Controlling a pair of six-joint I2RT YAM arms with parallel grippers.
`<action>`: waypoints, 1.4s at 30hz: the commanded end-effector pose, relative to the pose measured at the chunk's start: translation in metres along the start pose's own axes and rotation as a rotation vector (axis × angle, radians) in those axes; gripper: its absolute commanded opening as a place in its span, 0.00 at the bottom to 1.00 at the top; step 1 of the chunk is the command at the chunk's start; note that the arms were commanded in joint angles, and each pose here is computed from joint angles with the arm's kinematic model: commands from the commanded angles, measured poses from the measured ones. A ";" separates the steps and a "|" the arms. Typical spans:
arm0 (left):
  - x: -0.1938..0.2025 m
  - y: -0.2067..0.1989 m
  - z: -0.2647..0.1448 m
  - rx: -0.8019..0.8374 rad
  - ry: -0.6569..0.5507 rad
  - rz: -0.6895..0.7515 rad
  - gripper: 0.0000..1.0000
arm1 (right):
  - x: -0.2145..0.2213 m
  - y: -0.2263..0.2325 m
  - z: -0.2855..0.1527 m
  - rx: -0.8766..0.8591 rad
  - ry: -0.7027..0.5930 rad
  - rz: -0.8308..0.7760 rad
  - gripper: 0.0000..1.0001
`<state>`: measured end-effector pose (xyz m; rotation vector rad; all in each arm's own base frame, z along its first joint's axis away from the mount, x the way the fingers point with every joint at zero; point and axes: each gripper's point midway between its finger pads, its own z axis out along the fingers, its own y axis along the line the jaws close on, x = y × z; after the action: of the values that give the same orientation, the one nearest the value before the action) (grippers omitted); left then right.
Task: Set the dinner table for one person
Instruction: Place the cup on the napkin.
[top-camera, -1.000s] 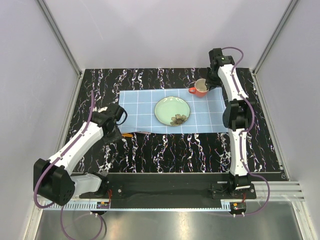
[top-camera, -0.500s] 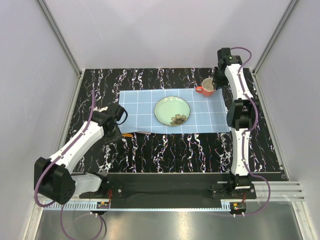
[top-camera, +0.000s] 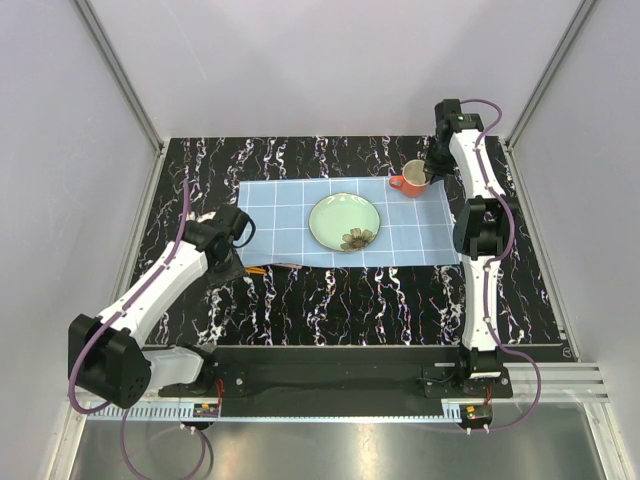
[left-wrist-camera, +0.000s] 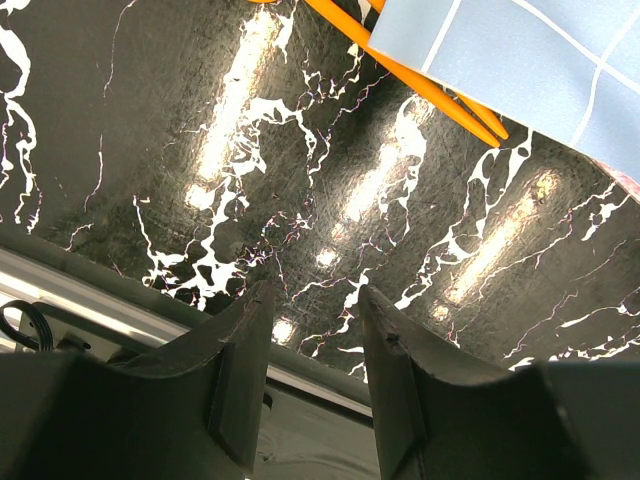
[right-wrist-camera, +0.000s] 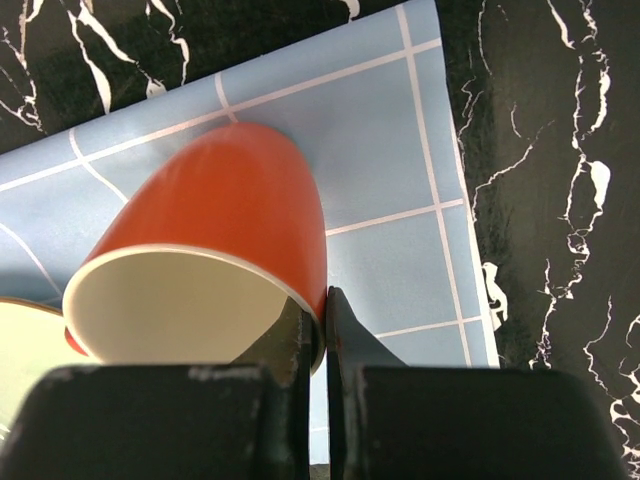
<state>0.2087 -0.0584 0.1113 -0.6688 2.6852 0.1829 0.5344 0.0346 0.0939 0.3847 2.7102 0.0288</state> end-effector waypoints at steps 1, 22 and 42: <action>-0.008 -0.006 -0.008 0.035 -0.023 -0.035 0.44 | -0.006 0.014 -0.009 -0.062 -0.021 0.005 0.00; -0.009 -0.014 -0.003 0.036 -0.010 -0.024 0.43 | -0.007 0.030 -0.024 -0.110 -0.028 0.006 0.00; -0.004 -0.010 0.000 0.028 0.001 -0.022 0.43 | -0.023 0.045 -0.058 -0.181 -0.094 0.036 0.38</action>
<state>0.2088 -0.0619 0.1065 -0.6906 2.7053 0.1794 0.5476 0.0596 0.1256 0.3841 2.6326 0.1649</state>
